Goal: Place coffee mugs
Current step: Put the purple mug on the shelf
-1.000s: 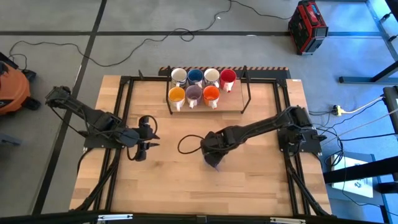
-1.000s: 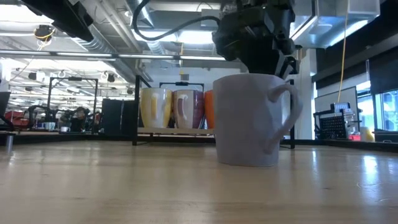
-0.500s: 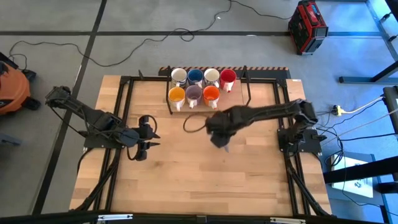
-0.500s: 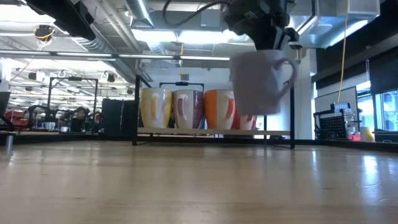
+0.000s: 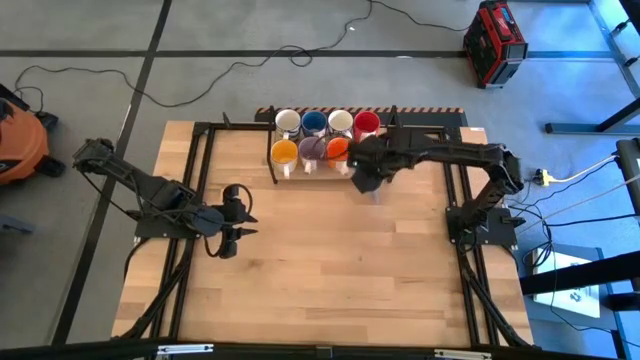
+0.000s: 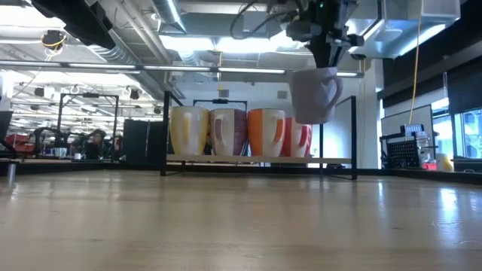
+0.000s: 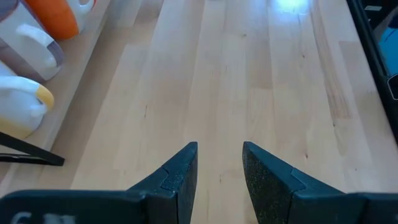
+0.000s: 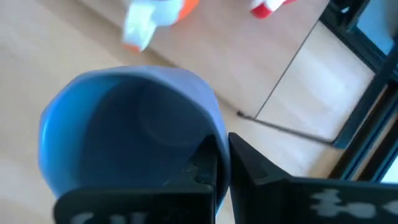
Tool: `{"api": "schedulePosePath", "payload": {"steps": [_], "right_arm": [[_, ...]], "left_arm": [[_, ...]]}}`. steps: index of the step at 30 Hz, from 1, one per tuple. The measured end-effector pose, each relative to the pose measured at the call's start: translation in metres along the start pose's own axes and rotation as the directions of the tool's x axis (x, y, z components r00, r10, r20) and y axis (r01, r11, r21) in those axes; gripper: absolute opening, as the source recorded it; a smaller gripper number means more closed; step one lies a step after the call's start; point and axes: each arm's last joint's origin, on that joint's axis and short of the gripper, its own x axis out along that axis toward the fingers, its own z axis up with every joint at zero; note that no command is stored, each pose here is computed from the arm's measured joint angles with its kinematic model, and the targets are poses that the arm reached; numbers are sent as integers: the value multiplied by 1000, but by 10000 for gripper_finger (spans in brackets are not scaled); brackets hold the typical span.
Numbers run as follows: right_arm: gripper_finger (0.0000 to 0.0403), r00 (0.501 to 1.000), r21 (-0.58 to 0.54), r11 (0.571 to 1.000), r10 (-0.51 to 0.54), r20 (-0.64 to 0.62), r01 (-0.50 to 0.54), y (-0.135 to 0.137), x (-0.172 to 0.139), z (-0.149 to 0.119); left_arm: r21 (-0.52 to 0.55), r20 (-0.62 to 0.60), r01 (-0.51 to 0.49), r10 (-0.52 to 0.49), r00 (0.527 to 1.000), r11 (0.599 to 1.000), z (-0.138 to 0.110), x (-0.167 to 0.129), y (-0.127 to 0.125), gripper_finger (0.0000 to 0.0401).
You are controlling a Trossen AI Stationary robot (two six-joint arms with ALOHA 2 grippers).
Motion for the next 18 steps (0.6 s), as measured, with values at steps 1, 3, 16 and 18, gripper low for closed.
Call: {"api": "schedulePosePath", "payload": {"steps": [1,3,16,18], "right_arm": [[4,1000,5,1000,-4,-1,4,-4,2,4],[3,1000,9,1000,-13,-2,13,-12,5,11],[5,999,52,998,-39,10,38,-47,28,47],[5,999,46,998,-44,5,44,-49,33,51]], "left_arm": [[-1,0,0,0,1000,1000,0,0,0,121],[-6,0,0,0,1000,1000,0,0,0,121],[-35,8,-6,7,1000,999,1,0,0,121],[-37,10,-11,11,1000,999,1,0,0,121]]}}
